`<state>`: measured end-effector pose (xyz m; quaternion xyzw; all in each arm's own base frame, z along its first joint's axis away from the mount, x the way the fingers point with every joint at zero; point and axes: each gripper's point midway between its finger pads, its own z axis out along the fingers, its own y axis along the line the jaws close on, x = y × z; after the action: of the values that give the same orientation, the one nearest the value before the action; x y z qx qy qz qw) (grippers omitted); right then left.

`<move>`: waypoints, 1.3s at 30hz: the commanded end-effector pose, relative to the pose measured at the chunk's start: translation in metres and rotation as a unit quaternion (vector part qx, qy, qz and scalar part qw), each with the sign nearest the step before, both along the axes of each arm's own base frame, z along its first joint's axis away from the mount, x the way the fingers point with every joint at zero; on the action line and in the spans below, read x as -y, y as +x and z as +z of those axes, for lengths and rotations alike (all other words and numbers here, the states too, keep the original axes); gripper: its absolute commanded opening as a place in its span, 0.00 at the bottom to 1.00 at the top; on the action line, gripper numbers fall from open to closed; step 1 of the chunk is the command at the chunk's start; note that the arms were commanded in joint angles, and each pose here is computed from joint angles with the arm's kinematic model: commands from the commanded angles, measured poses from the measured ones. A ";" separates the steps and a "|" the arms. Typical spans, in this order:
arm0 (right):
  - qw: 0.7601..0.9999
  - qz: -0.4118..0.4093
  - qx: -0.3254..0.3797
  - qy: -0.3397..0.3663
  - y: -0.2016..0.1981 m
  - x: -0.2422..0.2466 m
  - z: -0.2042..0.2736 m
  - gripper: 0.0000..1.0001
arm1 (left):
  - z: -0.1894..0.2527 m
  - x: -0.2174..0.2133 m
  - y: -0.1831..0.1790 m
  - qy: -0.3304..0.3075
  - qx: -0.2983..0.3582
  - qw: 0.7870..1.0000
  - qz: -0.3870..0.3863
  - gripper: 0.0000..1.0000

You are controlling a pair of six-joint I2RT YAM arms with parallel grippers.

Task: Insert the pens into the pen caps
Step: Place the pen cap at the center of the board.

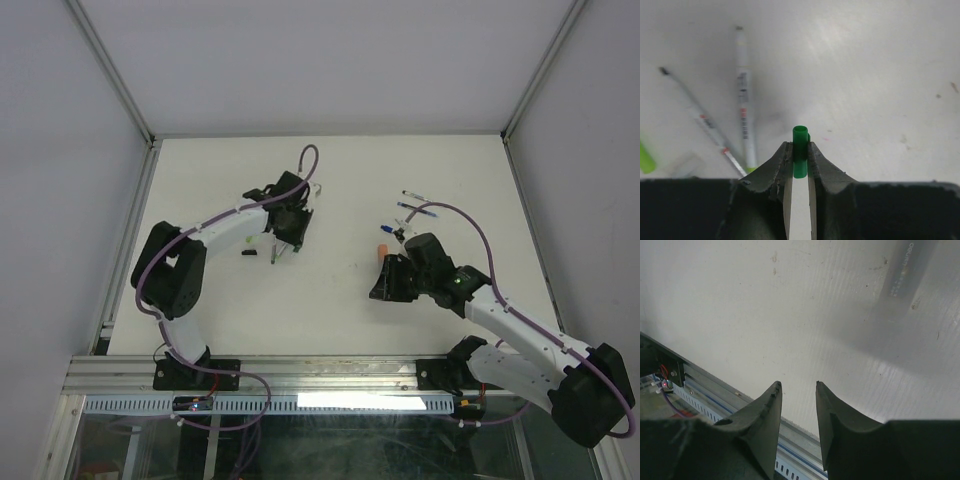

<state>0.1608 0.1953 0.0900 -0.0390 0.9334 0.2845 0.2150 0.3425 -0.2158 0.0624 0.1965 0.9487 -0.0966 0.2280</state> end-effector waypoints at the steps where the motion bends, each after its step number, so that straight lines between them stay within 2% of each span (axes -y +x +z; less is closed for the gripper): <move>1: 1.000 0.002 0.013 0.024 0.003 -0.006 0.010 0.36 | 0.009 0.058 -0.039 -0.047 -0.009 0.998 -0.051 0.16; 9: 1.000 0.000 0.012 0.021 0.002 -0.005 0.009 0.36 | -0.018 0.084 -0.074 -0.027 -0.031 0.996 -0.084 0.18; 19: 1.000 -0.001 0.012 0.025 0.003 -0.007 0.010 0.36 | -0.022 0.084 -0.079 -0.025 -0.031 0.996 -0.085 0.29; 23: 1.000 -0.001 0.012 0.026 0.003 -0.007 0.010 0.36 | -0.011 0.082 -0.075 -0.028 -0.012 0.996 -0.081 0.30; 29: 1.000 0.000 0.010 0.026 0.003 -0.007 0.010 0.36 | 0.019 0.065 -0.050 -0.039 0.031 0.998 -0.042 0.30; 34: 1.000 -0.001 0.009 0.029 0.002 -0.007 0.010 0.36 | 0.034 0.022 -0.011 -0.037 0.064 0.996 0.043 0.30; 39: 0.999 0.000 0.008 0.031 0.001 -0.007 0.011 0.36 | 0.028 -0.014 0.013 -0.012 0.073 0.991 0.113 0.30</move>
<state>0.1588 0.1960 0.0896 -0.0308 0.9337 0.2887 0.2096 0.3342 -0.2192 0.0779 0.1382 0.9484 -0.0895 0.2710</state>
